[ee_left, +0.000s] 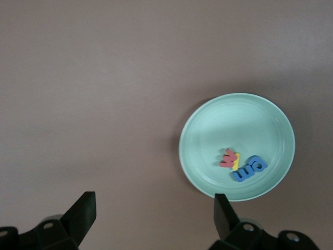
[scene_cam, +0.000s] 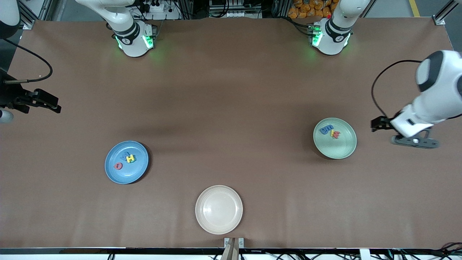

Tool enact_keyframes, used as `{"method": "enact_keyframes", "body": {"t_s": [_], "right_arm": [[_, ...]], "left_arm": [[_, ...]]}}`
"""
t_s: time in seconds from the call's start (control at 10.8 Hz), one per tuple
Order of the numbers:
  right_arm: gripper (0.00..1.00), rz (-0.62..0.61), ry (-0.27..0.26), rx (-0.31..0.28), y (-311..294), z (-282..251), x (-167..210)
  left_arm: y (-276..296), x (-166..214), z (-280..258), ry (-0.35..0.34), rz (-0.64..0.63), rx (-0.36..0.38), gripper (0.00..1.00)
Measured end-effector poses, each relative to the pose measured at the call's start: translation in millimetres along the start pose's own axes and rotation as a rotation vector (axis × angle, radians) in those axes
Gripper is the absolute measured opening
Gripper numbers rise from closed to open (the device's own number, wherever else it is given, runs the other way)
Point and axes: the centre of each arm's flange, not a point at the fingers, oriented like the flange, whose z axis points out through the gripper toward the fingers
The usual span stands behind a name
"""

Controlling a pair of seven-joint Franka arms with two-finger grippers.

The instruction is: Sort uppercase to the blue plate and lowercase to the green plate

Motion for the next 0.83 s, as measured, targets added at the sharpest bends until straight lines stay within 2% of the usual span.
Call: {"method": "enact_keyframes", "body": {"t_s": [0.19, 0.65, 0.83], "right_arm": [[1.00, -0.002, 0.002, 0.005, -0.5, -1.5, -0.2], [1.00, 0.003, 0.002, 0.040, -0.5, -3.5, -1.4], [1.00, 0.003, 0.002, 0.040, -0.2, -3.6, -1.4]], "left_arm": [[-4.5, 4.1, -39.1, -0.005, -0.009, 0.008, 1.00], [-0.3, 6.1, -95.1, 0.017, 0.032, 0.036, 1.00], [12.6, 7.9, -112.7, -0.011, 0.032, 0.046, 1.00]]}}
